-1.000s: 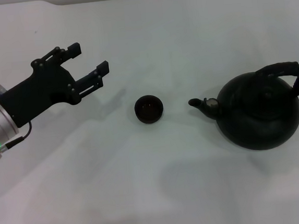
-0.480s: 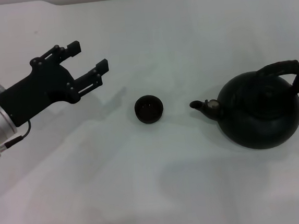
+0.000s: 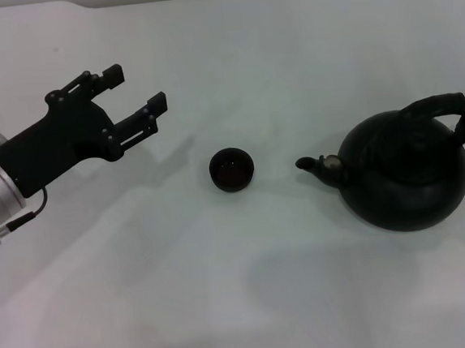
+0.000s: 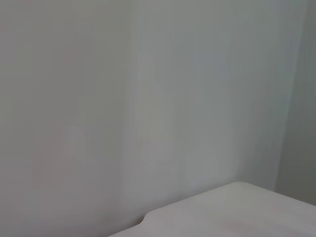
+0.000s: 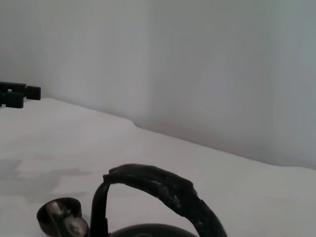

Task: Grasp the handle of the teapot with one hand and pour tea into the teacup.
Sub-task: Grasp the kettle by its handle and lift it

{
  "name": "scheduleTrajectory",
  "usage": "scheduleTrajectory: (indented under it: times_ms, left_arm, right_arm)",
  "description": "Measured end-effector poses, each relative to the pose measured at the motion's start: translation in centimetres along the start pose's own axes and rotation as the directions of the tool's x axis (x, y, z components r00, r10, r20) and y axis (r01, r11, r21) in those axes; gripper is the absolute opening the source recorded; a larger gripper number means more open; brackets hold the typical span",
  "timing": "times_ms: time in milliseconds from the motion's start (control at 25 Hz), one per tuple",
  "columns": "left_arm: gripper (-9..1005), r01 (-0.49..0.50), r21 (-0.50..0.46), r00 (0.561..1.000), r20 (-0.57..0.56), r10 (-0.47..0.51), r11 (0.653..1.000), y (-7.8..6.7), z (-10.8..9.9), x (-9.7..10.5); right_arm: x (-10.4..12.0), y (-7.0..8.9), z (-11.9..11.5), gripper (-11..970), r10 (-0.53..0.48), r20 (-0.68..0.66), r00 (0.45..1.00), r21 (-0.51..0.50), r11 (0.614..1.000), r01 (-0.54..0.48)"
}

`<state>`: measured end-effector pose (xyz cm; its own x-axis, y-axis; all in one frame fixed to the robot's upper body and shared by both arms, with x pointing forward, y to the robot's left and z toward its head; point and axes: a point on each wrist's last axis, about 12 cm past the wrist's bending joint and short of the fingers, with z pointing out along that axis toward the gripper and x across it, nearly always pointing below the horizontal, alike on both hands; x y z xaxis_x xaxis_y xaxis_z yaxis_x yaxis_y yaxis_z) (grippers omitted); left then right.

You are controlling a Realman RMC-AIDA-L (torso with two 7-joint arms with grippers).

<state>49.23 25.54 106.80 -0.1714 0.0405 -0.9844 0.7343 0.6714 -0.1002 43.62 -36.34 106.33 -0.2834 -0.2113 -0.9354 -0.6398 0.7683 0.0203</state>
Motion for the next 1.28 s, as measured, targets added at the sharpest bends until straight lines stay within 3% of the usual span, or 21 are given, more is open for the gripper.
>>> scheduleTrajectory:
  times_ms: [280,720,960,1280]
  left_arm:
    - [775,0.004,-0.006,1.000,-0.004,-0.004,1.000,-0.1,-0.3,0.2]
    - [774,0.010,-0.007,1.000,-0.005,-0.010,1.000,-0.1,-0.4,0.4]
    - [773,0.013,-0.001,1.000,-0.003,-0.013,1.000,-0.2,-0.5,0.4]
    - [773,0.022,-0.008,1.000,-0.007,-0.022,1.000,-0.4,-1.2,0.9]
  right_arm:
    - [-0.1,0.1,0.1,348,0.015,0.015,1.000,0.001,1.000,-0.015]
    - [0.2,0.4,1.1,135,0.081,0.064,0.995,-0.016,0.997,-0.080]
    - [-0.1,0.6,2.0,131,0.076,0.075,0.994,-0.041,0.997,-0.073]
    - [-1.0,0.2,1.9,128,0.105,0.203,0.973,0.004,0.994,-0.108]
